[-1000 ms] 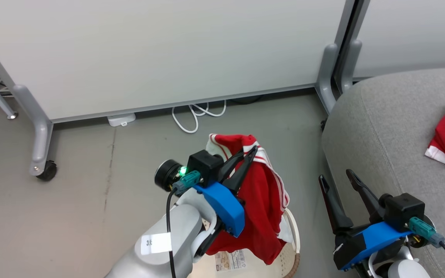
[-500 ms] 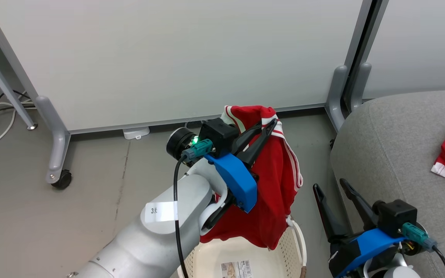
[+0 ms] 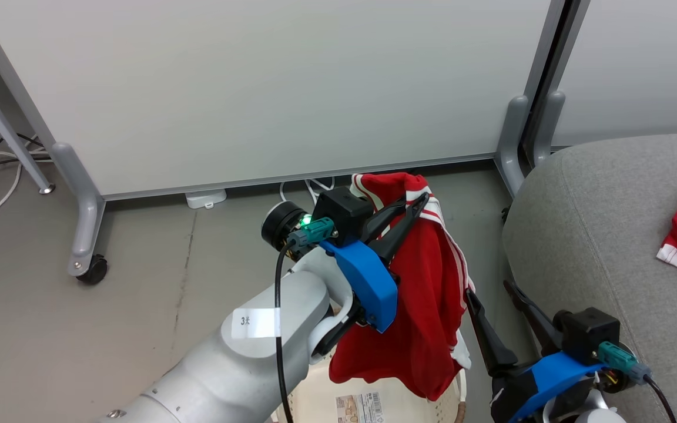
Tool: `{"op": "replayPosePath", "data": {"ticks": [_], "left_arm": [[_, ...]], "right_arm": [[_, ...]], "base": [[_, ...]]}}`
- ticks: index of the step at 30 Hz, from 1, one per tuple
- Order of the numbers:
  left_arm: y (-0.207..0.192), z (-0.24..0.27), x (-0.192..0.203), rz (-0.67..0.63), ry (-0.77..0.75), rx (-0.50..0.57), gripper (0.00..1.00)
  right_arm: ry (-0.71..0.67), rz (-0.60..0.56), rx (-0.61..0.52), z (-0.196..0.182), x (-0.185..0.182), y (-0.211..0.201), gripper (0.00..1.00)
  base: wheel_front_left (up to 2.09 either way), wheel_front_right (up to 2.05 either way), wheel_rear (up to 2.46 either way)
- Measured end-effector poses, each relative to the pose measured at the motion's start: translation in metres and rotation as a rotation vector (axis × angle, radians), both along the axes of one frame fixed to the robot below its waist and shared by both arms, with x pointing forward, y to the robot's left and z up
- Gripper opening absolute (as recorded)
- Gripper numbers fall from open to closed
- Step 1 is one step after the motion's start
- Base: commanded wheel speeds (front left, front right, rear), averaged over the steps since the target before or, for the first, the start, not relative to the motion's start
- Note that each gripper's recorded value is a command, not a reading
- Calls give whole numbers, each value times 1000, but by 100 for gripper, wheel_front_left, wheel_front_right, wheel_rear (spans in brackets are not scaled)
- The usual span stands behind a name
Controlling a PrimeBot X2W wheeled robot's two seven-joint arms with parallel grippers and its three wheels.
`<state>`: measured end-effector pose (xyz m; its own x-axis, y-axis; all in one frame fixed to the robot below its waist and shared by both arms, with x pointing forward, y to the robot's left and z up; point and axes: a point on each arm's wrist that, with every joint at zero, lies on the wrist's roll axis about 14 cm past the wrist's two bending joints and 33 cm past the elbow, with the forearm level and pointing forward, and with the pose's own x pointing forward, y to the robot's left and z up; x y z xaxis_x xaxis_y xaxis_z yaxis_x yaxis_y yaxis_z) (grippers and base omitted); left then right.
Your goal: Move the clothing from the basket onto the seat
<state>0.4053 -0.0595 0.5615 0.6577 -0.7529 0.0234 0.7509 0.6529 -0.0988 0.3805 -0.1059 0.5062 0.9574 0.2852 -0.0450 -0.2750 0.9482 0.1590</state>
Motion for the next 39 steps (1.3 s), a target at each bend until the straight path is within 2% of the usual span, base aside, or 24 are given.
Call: {"op": "replayPosePath", "data": {"ticks": [19, 28, 29, 30, 31, 39], "left_arm": [[-6, -4, 1, -25, 17, -7, 0], [-7, -2, -6, -37, 9, 1, 0], [-7, -2, -7, -38, 7, 3, 0], [-7, -1, -7, -39, 5, 3, 0], [-7, 0, -8, -40, 3, 3, 0], [-7, 1, -11, -38, 2, 4, 0]], "right_arm": [[116, 86, -107, -19, 48, 20, 100], [178, 139, -124, -27, 58, 37, 100], [182, 145, -127, -27, 58, 39, 66], [181, 152, -130, -27, 58, 41, 17], [174, 159, -129, -25, 59, 44, 0], [175, 190, -100, -25, 53, 54, 0]], "base": [[0, 0, 0], [0, 0, 0], [0, 0, 0], [0, 0, 0], [0, 0, 0], [0, 0, 0]]}}
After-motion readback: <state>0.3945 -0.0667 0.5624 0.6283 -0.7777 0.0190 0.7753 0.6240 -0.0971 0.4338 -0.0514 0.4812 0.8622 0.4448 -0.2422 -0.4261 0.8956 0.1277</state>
